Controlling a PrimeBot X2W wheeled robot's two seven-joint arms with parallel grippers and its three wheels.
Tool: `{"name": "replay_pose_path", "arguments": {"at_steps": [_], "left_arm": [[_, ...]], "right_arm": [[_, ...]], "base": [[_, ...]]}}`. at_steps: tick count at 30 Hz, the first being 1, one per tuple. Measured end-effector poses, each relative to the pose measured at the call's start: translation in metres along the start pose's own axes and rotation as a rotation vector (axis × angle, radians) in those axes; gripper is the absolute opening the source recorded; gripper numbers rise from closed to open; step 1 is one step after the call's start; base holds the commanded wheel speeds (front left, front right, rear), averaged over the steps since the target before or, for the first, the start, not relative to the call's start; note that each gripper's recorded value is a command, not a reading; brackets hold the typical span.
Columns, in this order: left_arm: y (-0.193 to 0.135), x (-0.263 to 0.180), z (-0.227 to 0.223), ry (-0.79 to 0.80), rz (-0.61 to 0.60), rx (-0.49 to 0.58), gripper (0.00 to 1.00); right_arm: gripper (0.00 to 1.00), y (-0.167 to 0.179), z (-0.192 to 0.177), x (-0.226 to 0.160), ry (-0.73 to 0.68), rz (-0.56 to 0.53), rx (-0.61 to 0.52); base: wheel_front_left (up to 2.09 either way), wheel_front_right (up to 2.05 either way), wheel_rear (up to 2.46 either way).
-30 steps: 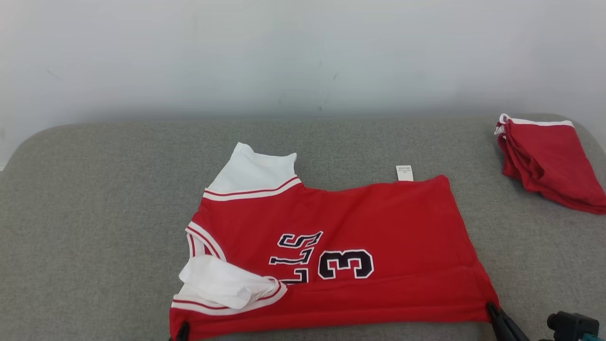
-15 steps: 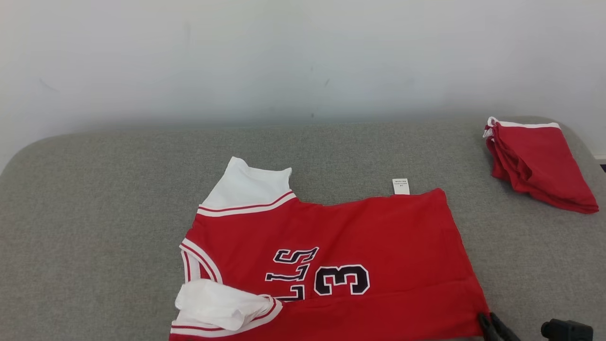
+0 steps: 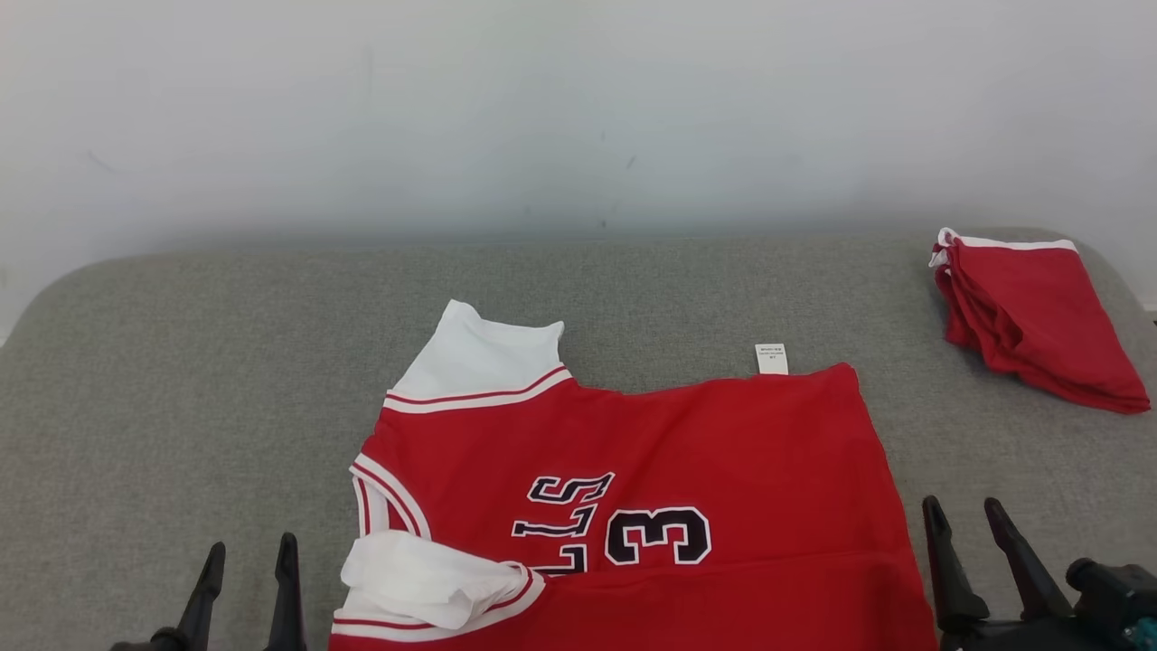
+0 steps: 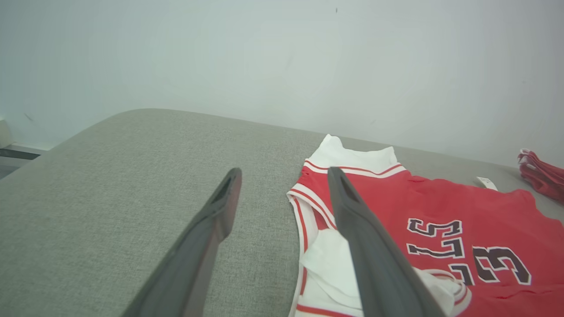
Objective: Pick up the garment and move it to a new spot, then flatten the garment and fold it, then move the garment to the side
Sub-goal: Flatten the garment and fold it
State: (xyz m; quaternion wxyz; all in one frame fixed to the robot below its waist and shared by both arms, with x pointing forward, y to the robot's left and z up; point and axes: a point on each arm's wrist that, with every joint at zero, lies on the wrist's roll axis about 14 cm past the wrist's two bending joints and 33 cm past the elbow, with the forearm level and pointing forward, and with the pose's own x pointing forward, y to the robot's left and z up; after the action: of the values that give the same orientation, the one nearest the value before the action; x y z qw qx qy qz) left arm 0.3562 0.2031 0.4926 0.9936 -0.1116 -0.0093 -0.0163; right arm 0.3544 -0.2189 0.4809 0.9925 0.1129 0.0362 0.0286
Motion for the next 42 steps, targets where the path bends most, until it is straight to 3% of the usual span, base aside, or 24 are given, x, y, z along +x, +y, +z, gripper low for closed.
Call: {"name": "replay_pose_path", "arguments": {"at_steps": [11, 24, 31, 42], "left_arm": [[-0.005, -0.013, 0.013, -0.063, 0.021, 0.161, 1.00], [0.004, -0.011, -0.009, 0.003, 0.052, 0.146, 1.00], [-0.009, 0.039, 0.005, -0.050, -0.010, 0.128, 1.00], [-0.046, 0.158, 0.005, 0.056, -0.284, 0.136, 1.00]], "right_arm": [[1.00, 0.030, -0.001, 0.001, -0.081, 0.039, -0.074], [1.00, 0.037, -0.004, -0.003, -0.087, 0.017, -0.102], [1.00, 0.030, 0.002, 0.023, -0.098, 0.004, -0.108], [1.00, 0.020, -0.006, 0.077, -0.041, 0.003, -0.138]], "base": [[0.00, 0.00, 0.00], [0.00, 0.00, 0.00], [0.00, 0.00, 0.00], [0.00, 0.00, 0.00]]}}
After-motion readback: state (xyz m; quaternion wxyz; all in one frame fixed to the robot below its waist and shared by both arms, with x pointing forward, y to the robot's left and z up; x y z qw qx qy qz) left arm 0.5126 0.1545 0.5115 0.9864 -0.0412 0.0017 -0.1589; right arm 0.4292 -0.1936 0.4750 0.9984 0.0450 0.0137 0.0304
